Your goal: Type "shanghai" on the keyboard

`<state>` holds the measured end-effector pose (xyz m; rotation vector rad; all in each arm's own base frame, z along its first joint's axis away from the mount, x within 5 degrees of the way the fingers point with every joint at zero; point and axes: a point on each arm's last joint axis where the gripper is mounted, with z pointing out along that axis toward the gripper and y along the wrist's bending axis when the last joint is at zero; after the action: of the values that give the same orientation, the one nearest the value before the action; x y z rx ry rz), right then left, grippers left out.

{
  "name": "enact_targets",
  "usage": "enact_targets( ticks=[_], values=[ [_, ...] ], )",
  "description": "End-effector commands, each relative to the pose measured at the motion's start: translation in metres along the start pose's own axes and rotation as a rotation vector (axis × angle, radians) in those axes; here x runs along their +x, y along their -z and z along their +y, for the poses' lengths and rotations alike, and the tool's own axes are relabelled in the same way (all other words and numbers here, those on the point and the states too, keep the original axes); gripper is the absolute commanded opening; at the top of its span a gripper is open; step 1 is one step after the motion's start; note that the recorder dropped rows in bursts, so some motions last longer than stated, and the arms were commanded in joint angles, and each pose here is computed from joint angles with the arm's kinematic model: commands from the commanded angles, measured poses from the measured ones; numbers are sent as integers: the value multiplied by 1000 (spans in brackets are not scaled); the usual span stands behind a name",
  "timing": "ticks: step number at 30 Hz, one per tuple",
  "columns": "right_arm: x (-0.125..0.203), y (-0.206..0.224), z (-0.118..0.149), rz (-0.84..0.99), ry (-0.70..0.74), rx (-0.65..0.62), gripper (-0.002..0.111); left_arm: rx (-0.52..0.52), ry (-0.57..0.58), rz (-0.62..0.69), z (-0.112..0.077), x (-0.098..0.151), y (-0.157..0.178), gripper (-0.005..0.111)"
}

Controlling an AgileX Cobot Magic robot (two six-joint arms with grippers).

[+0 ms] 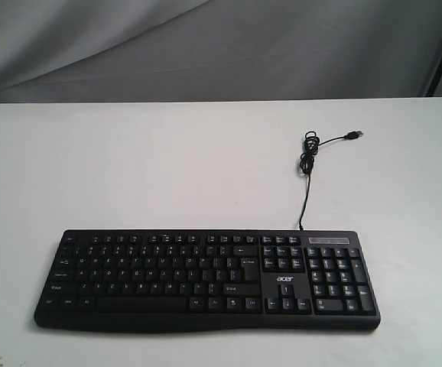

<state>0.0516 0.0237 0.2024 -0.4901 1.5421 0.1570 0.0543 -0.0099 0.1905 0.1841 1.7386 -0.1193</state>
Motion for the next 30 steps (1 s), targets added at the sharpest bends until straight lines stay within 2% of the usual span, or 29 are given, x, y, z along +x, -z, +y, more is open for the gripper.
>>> enact_targets(
  ticks=[1, 5, 10, 30],
  values=[
    [1, 0, -1, -2, -34, 12, 0, 4, 1, -4, 0, 1, 0, 0],
    [6, 0, -2, 47, -143, 30, 0, 4, 1, -4, 0, 1, 0, 0],
    [20, 2, 1, 208, -282, 20, 0, 4, 1, -4, 0, 1, 0, 0],
    [20, 2, 1, 208, -278, 20, 0, 4, 1, -4, 0, 1, 0, 0]
  ],
)
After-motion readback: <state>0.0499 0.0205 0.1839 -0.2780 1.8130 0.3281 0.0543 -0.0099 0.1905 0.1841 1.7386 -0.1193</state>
